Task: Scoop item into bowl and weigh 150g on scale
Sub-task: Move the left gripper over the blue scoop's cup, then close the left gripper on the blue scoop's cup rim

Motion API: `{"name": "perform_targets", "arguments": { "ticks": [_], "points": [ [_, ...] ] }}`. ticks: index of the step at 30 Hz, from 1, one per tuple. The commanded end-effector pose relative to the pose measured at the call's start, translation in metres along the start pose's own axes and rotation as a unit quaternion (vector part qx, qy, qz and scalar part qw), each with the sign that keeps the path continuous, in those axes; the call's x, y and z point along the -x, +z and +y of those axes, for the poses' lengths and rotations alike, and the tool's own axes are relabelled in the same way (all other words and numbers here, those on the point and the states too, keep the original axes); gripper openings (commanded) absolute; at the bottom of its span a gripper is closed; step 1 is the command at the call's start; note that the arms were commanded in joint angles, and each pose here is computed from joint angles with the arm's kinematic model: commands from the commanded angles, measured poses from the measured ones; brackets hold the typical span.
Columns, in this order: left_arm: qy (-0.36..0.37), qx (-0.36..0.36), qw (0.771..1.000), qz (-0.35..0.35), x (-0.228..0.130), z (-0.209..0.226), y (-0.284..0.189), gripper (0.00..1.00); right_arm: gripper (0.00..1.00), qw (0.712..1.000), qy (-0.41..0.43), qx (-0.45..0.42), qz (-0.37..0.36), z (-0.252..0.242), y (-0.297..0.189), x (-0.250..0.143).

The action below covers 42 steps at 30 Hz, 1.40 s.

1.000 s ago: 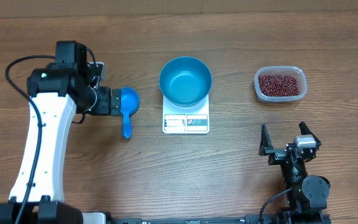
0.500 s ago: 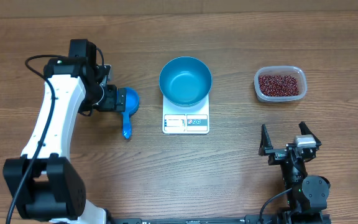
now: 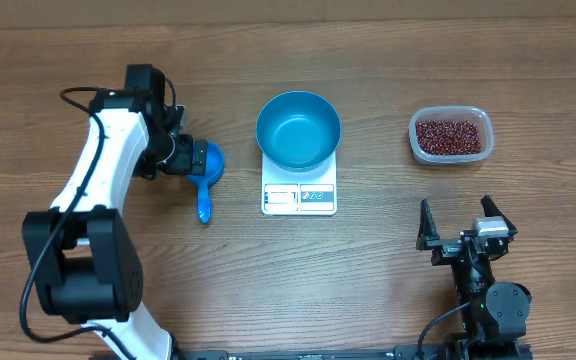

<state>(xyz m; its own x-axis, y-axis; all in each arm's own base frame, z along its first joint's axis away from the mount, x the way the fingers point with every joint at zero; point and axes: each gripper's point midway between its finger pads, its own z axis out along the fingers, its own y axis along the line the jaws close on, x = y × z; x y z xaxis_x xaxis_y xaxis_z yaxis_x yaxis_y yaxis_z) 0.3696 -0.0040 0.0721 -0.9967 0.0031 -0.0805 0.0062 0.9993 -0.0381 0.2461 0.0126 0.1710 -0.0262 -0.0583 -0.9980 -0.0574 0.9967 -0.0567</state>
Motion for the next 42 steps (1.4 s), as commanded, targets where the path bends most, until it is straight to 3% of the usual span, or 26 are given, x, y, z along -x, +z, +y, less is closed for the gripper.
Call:
{"name": "perform_targets", "arguments": {
  "ticks": [1,21,42],
  "points": [
    [0.000,0.021,1.000,-0.006,0.011,0.009,0.006,0.99,1.00,1.000,-0.004,0.002,-0.003,0.001,0.000,-0.001],
    [-0.003,0.034,0.999,0.010,0.024,0.016,0.058,1.00,1.00,1.000,-0.005,0.002,-0.003,0.001,0.000,-0.001],
    [-0.003,0.034,0.999,0.008,0.026,0.017,0.062,1.00,1.00,1.000,-0.005,0.002,-0.003,0.001,0.000,-0.001]
  ]
}}
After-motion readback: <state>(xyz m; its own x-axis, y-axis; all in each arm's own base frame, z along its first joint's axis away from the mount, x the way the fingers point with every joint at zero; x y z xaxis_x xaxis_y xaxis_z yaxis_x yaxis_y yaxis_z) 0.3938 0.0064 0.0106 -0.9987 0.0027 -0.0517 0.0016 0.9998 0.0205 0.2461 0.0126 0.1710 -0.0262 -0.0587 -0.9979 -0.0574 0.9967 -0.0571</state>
